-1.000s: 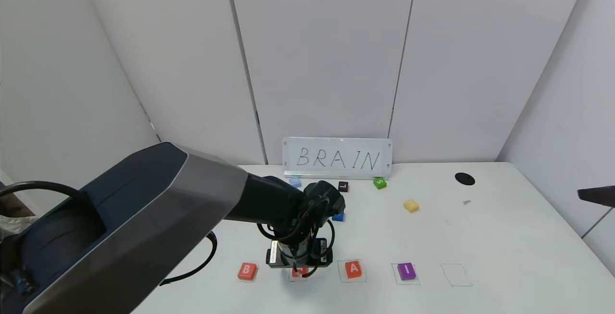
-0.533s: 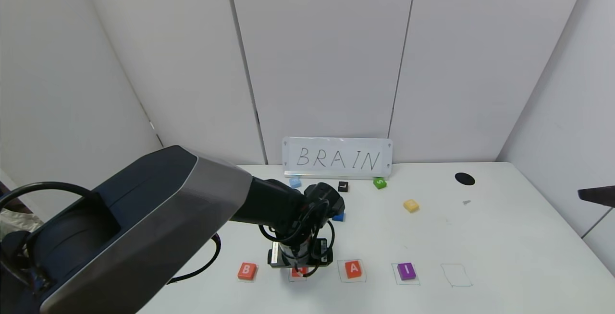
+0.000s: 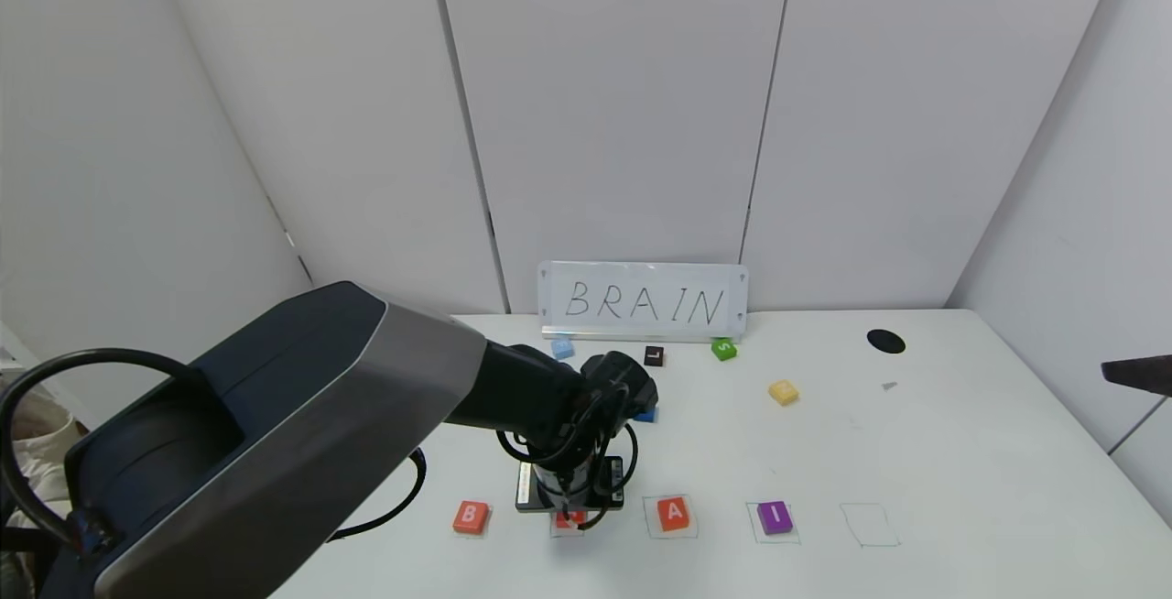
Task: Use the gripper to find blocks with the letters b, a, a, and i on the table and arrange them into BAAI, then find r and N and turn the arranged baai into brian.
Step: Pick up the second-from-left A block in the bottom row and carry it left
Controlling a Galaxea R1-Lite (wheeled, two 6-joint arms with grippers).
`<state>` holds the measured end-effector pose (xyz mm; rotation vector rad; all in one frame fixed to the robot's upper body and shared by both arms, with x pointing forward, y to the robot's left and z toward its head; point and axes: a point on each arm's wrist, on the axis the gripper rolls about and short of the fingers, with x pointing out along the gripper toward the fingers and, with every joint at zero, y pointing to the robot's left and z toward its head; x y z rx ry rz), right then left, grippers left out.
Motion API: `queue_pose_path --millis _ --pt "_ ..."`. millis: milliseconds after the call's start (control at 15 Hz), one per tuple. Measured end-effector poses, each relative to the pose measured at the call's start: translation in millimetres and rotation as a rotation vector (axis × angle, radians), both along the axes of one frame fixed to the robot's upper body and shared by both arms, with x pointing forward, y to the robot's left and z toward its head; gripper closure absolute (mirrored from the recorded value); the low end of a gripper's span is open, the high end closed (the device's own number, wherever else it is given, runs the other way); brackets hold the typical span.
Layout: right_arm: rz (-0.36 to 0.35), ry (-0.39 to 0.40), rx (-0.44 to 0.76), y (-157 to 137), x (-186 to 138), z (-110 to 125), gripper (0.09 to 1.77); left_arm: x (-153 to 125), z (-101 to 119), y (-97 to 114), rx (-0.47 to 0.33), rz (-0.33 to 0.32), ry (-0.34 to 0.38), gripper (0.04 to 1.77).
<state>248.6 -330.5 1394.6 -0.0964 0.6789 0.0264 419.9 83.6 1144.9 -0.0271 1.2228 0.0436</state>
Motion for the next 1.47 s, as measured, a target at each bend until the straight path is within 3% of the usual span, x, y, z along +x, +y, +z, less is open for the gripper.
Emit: queue_pose_path --millis 267,1000,1467 --pt "0.0 -0.002 0.0 0 -1 0 0.15 0 -1 0 0.003 -0.002 0.001 1.3" --pt "0.0 0.001 -0.001 0 -1 0 0.15 1 0 -1 0.006 -0.004 0.004 1.3" --pt "0.005 -0.004 -0.001 0 -3 0 0.15 2 49 10 0.006 0.009 0.016 1.3"
